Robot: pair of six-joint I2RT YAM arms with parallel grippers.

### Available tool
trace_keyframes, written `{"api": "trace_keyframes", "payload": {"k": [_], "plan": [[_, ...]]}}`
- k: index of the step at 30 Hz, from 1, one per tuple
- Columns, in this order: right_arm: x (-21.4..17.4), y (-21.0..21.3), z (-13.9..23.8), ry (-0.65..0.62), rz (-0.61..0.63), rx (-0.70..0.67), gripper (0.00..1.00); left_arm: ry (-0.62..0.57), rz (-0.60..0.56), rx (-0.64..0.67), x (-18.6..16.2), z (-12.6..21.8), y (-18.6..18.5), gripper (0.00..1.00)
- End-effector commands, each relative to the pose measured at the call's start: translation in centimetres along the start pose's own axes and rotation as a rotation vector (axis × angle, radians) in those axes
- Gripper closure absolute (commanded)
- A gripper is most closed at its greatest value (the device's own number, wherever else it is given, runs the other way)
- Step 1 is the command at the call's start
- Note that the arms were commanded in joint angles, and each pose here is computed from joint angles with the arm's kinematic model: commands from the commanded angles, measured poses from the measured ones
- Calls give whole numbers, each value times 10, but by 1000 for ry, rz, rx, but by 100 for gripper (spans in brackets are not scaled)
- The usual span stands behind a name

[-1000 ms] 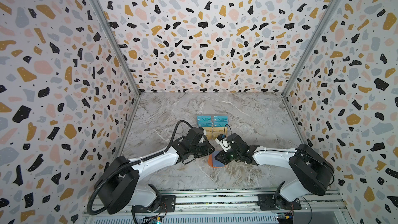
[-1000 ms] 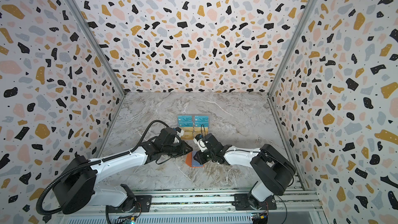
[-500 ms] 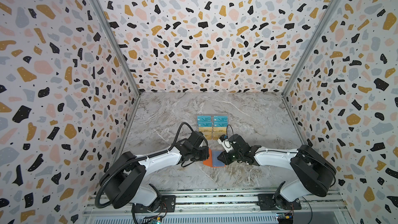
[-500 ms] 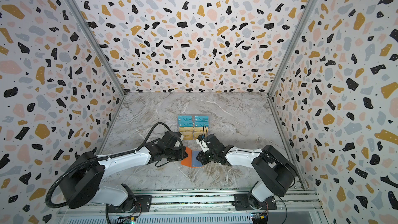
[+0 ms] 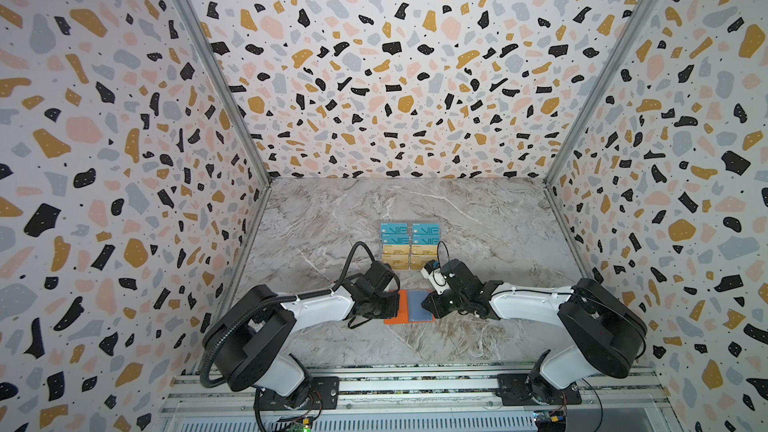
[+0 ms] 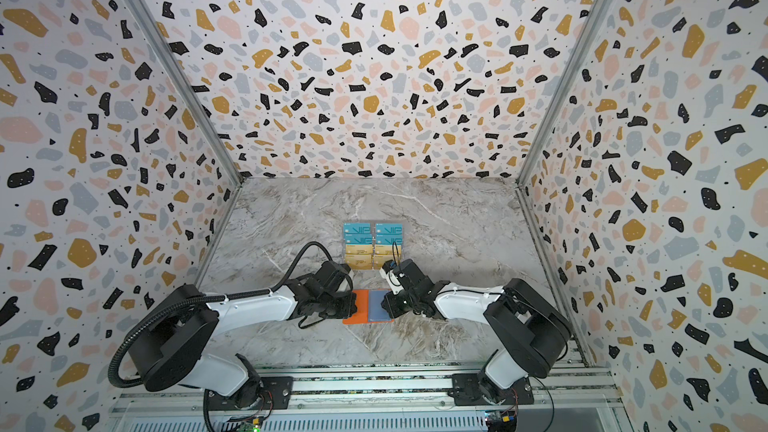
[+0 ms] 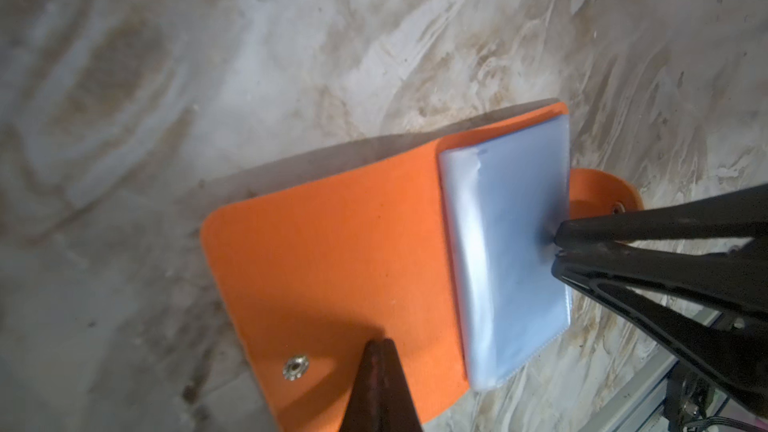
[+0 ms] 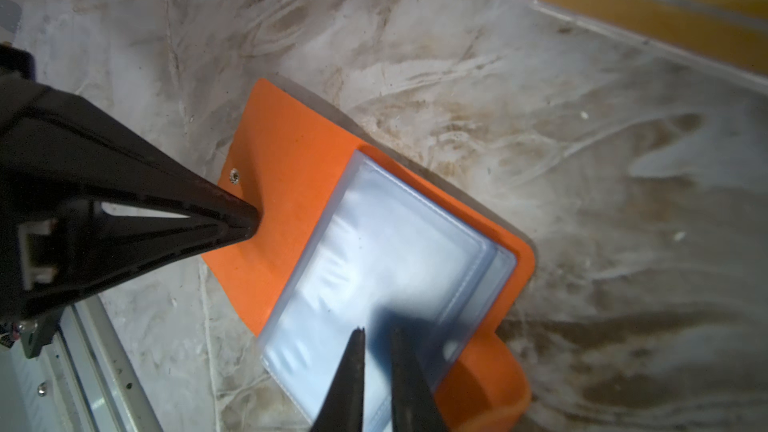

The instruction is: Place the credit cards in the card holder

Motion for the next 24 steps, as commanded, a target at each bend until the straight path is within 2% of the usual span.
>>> {"api": "trace_keyframes", "payload": {"k": [1,7,12,16,24], "plan": [[-4,-4,-2,31,2,-29,84,-3,-42,-29,0,-3,-4,100],[-4,-5,-4,41,-2,-31,84,-54,-64,-112,16,3,-20,98],[-4,-5,-3,39,1,-36,84,-74,-32,-197,23,3,-21,91],[-3,-5,-3,42,3,-37,84,-93,-8,-274,28,2,-22,81],[-2,-4,-2,39,5,-37,84,-54,33,-297,24,-12,-16,72]]}}
Point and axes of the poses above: each gripper's point midway between its finger pads, its own z axis back along the fingers, its own y axis along the line the jaws close on, x = y × z, the point moved 9 cm from there along z, back along the fingers, and after that the axes turned 4 degrees about z, right-handed, at the moved point
